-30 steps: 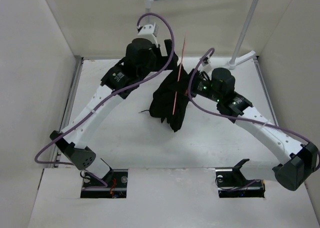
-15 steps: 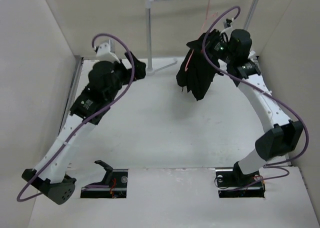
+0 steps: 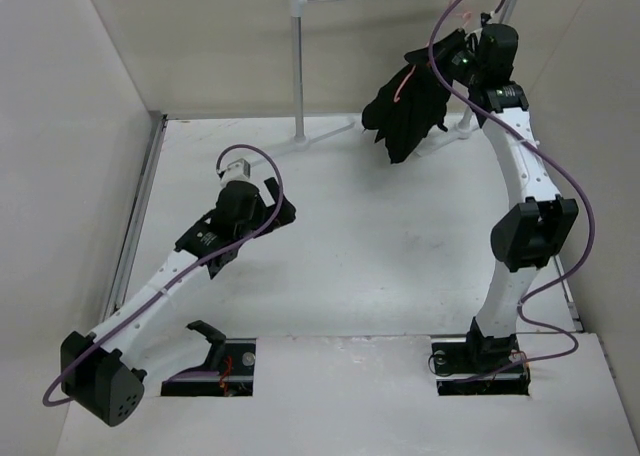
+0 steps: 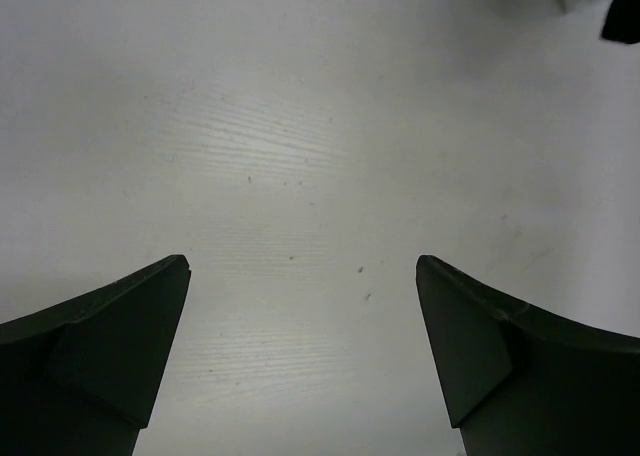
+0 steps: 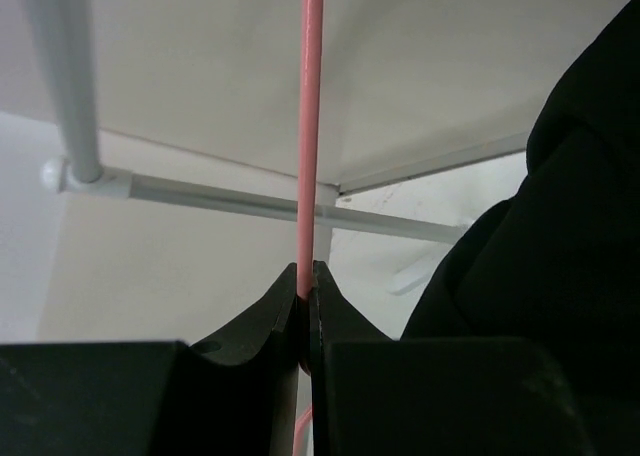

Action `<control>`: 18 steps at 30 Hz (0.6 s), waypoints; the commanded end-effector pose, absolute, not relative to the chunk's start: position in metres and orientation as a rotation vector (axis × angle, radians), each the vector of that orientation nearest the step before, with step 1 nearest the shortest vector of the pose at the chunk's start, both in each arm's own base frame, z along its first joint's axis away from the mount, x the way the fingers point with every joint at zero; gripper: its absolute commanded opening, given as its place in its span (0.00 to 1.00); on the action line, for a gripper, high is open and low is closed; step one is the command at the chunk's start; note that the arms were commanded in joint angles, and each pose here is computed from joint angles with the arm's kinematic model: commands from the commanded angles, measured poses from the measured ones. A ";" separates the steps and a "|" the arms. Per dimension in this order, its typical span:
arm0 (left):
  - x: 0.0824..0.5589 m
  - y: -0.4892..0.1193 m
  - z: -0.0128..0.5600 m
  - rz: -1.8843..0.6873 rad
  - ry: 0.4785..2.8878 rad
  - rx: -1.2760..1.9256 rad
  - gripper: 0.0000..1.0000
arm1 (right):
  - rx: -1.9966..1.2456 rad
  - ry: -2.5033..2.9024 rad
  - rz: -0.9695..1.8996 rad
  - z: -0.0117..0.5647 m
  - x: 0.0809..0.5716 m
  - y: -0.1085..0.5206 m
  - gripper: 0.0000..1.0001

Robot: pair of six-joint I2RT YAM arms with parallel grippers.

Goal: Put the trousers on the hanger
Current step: Place the hanger at the clothesline.

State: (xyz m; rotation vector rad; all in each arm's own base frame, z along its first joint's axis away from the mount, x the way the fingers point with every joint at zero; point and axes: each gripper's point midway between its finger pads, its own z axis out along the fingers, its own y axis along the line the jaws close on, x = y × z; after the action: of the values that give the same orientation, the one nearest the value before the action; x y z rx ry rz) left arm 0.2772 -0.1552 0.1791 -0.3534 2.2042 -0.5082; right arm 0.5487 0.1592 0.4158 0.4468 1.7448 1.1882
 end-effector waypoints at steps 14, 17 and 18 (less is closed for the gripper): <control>0.302 -0.159 0.201 -0.581 2.124 -0.452 1.00 | 0.407 1.695 1.097 0.424 0.542 0.134 0.73; 0.306 -0.156 0.205 -0.576 2.115 -0.464 1.00 | 0.412 1.682 1.066 0.431 0.533 0.124 1.00; 0.308 -0.155 0.207 -0.574 2.111 -0.469 1.00 | 0.412 1.675 1.054 0.434 0.529 0.120 1.00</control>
State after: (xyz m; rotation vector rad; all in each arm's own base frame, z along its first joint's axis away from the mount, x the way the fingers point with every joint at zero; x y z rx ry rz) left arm 0.2934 -0.1536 0.1753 -0.4482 2.1979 -0.5258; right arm 0.5548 0.1316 0.3728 0.5087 1.8143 1.0845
